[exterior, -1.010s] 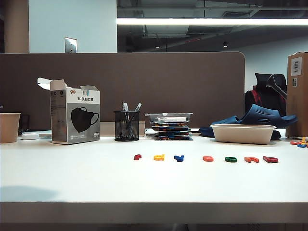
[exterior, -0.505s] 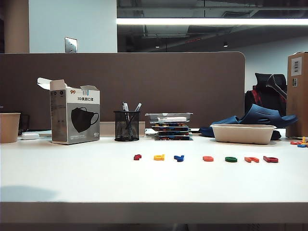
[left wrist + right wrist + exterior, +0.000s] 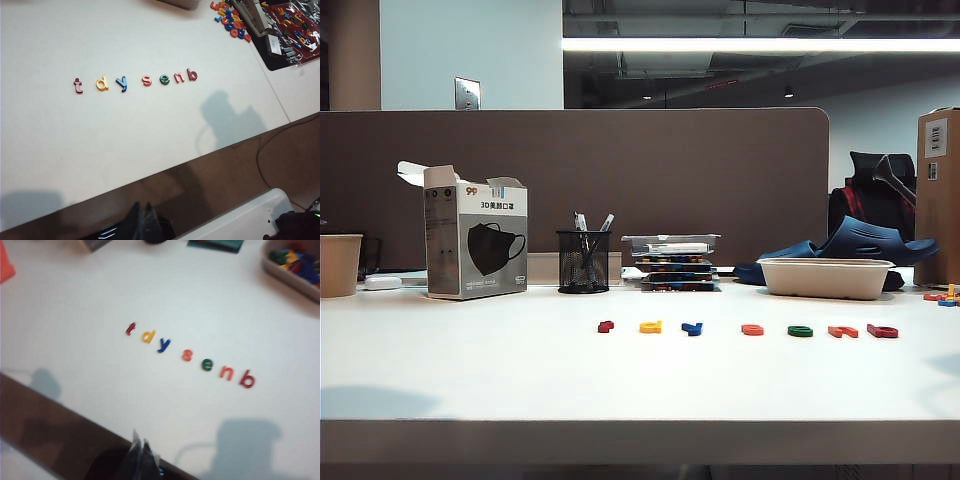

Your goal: Select the appropriate letters from the row of letter magnets placed on the table to arrange into the word "yes".

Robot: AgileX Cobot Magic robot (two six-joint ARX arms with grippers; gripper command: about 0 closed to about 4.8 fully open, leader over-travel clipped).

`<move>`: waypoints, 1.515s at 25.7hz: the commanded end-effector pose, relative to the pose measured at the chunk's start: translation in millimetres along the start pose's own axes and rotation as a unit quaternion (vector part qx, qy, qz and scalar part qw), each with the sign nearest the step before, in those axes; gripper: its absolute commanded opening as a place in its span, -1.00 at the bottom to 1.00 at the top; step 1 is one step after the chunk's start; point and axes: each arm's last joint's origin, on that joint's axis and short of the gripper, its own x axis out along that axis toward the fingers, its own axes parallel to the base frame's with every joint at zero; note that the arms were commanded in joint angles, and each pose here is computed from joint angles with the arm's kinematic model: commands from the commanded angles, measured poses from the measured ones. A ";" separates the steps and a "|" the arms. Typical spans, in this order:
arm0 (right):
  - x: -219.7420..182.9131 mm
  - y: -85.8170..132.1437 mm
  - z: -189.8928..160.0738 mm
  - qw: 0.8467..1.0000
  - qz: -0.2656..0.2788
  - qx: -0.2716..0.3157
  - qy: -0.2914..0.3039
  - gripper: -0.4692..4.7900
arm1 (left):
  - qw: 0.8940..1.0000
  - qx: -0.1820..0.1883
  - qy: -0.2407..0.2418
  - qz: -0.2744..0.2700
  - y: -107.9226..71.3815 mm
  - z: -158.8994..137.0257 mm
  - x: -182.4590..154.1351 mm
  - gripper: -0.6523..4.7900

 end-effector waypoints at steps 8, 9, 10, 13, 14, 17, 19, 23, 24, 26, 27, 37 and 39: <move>60.4 16.0 24.4 0.997 0.046 -0.048 0.048 -0.70 | 1.000 -0.004 -0.009 -0.003 -0.4 1.7 -1.7 -0.78; 66.1 16.1 25.7 0.996 0.048 -0.051 0.054 -0.64 | 1.000 -0.004 -0.008 -0.003 -0.5 1.7 -1.6 -0.78; 73.6 16.1 27.1 0.995 0.050 -0.058 0.062 -0.57 | 1.000 -0.004 -0.008 -0.003 -0.5 1.7 -1.6 -0.78; 96.6 14.6 30.5 0.993 0.045 -0.059 0.089 -0.45 | 1.000 -0.004 -0.008 -0.003 -0.5 1.7 -1.7 -0.78; 103.6 13.4 31.5 0.993 0.045 -0.059 0.097 -0.36 | 1.000 -0.004 -0.008 -0.004 -0.5 1.7 -1.6 -0.78; 126.3 9.4 33.4 0.986 0.051 -0.105 0.120 -0.29 | 1.000 -0.004 -0.009 -0.003 -0.5 1.7 -1.6 -0.78; 135.9 9.3 34.3 0.982 0.056 -0.131 0.125 -0.27 | 1.000 -0.004 -0.008 -0.003 -0.5 1.6 -1.6 -0.78; 158.3 6.7 36.9 0.972 0.065 -0.183 0.131 0.01 | 1.000 -0.004 -0.009 -0.003 -0.5 1.7 -1.6 -0.78; 163.8 5.9 37.7 0.970 0.067 -0.193 0.132 0.04 | 1.000 -0.004 -0.008 -0.003 -0.5 1.7 -1.6 -0.78; 173.5 4.8 39.1 0.965 0.070 -0.217 0.129 0.04 | 1.000 -0.004 -0.008 -0.003 -0.5 1.6 -1.6 -0.78; 176.7 5.2 39.6 0.962 0.073 -0.228 0.128 0.04 | 1.000 -0.004 -0.008 -0.003 -0.5 1.6 -1.6 -0.78; 215.4 12.4 41.5 0.947 0.091 -0.285 0.118 0.48 | 1.000 -0.004 -0.009 -0.003 -0.5 1.7 -1.6 -0.78; 231.5 14.9 39.6 0.940 0.099 -0.303 0.123 0.48 | 1.000 -0.004 -0.008 -0.003 -0.5 1.7 -1.6 -0.78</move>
